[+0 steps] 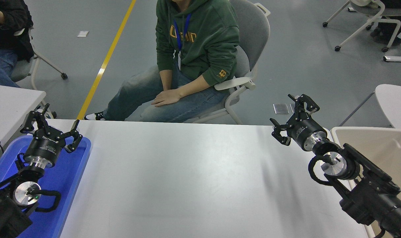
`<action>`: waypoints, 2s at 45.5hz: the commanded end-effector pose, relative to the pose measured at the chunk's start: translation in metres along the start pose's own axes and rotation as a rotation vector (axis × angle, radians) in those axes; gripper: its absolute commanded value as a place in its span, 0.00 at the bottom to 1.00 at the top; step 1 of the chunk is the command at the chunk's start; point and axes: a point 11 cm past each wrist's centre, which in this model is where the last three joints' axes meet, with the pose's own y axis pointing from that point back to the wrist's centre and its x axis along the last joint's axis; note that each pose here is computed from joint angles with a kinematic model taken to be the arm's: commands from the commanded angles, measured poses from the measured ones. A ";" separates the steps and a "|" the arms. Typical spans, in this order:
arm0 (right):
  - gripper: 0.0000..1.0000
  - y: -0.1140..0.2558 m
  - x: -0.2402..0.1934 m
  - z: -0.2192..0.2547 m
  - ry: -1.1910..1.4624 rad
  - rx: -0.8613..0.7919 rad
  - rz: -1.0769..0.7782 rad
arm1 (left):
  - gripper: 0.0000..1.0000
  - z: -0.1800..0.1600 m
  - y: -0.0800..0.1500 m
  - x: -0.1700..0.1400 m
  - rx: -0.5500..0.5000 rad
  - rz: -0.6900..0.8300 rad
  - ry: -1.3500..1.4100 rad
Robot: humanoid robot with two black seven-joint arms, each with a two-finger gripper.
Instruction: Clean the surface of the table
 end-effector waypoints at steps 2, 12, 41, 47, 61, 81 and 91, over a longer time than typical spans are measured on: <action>1.00 0.001 0.002 0.001 0.000 -0.001 0.003 | 1.00 0.000 0.000 0.000 -0.001 0.000 0.000; 1.00 0.000 0.002 0.001 -0.001 -0.002 0.003 | 1.00 0.000 0.000 0.000 -0.001 0.000 0.000; 1.00 0.003 0.008 -0.004 0.012 0.002 0.015 | 1.00 0.000 0.000 0.000 -0.001 0.000 0.000; 1.00 0.002 0.008 -0.004 0.013 0.003 0.014 | 1.00 0.000 0.000 0.000 -0.001 0.000 0.000; 1.00 0.003 0.009 -0.005 0.014 0.003 0.017 | 1.00 0.000 0.000 0.000 -0.001 0.000 0.000; 1.00 0.003 0.010 -0.004 0.013 0.002 0.020 | 1.00 0.000 0.000 0.000 -0.001 0.000 0.000; 1.00 0.004 0.011 -0.003 0.012 0.001 0.021 | 1.00 0.000 0.000 0.000 -0.001 0.000 0.000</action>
